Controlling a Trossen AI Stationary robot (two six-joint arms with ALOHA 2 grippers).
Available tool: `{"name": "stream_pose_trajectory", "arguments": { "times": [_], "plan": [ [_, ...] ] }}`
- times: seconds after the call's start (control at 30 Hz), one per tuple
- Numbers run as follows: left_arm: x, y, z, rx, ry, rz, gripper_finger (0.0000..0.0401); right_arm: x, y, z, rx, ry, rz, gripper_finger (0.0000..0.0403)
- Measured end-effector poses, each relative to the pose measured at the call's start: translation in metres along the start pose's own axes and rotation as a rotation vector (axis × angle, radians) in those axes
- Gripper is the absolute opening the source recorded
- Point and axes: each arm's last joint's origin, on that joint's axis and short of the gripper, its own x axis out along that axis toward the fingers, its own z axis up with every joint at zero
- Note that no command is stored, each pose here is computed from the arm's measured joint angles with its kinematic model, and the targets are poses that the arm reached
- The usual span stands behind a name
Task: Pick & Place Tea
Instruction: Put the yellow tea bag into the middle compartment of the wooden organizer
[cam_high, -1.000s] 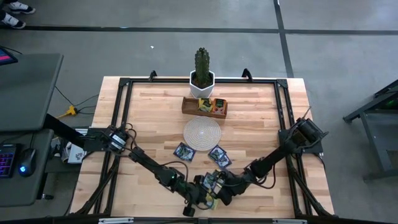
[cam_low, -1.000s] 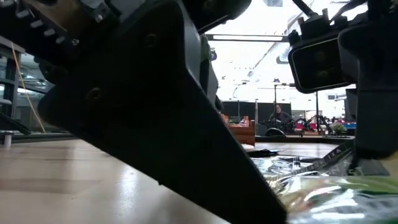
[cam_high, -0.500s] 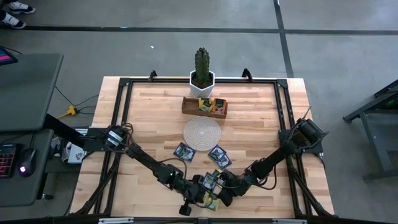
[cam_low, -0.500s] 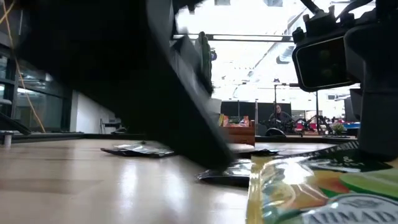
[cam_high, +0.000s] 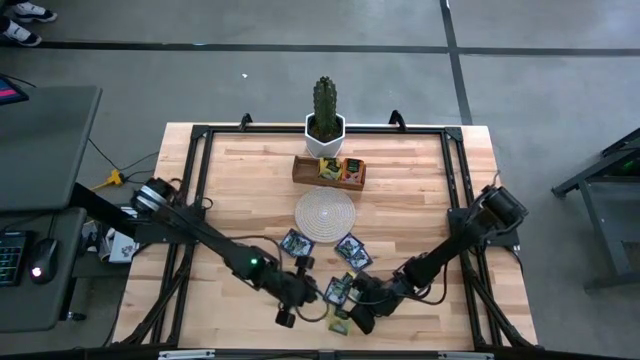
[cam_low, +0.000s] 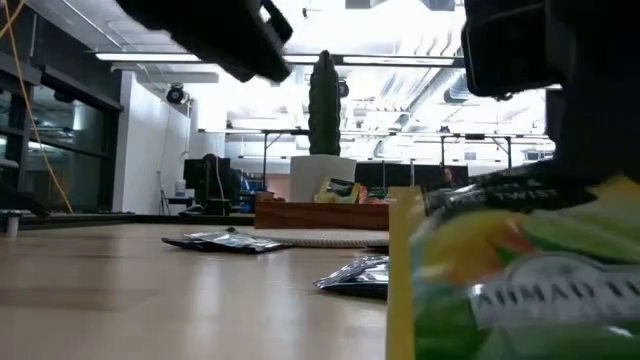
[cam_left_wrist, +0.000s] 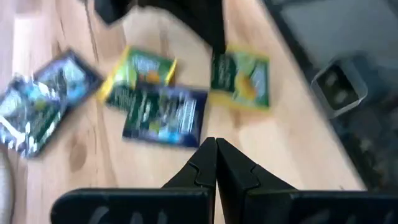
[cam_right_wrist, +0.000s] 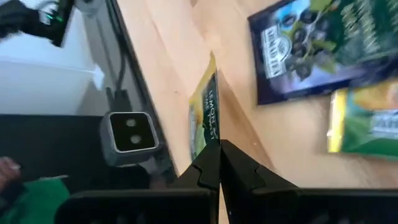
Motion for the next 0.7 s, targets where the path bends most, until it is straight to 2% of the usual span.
{"name": "stream_pose_trajectory", "arguments": {
  "times": [0.07, 0.13, 0.27, 0.47, 0.7],
  "plan": [
    [-0.003, 0.002, -0.007, -0.03, -0.034, 0.003, 0.0, -0.002, 0.005, 0.004, -0.031, 0.001, -0.024, 0.0],
    [-0.005, 0.006, -0.023, -0.061, -0.025, 0.016, 0.0, -0.007, 0.013, 0.009, -0.061, 0.001, -0.046, 0.0],
    [-0.011, 0.012, -0.051, -0.155, -0.106, -0.003, 0.0, -0.018, 0.032, 0.021, -0.138, 0.004, -0.127, 0.0],
    [-0.026, 0.023, -0.091, -0.277, -0.329, -0.023, 0.0, -0.038, 0.06, 0.048, -0.29, -0.008, -0.281, 0.0],
    [-0.052, 0.037, -0.126, -0.362, -0.604, -0.029, 0.0, -0.069, 0.087, 0.091, -0.422, -0.1, -0.422, 0.0]
  ]
}}
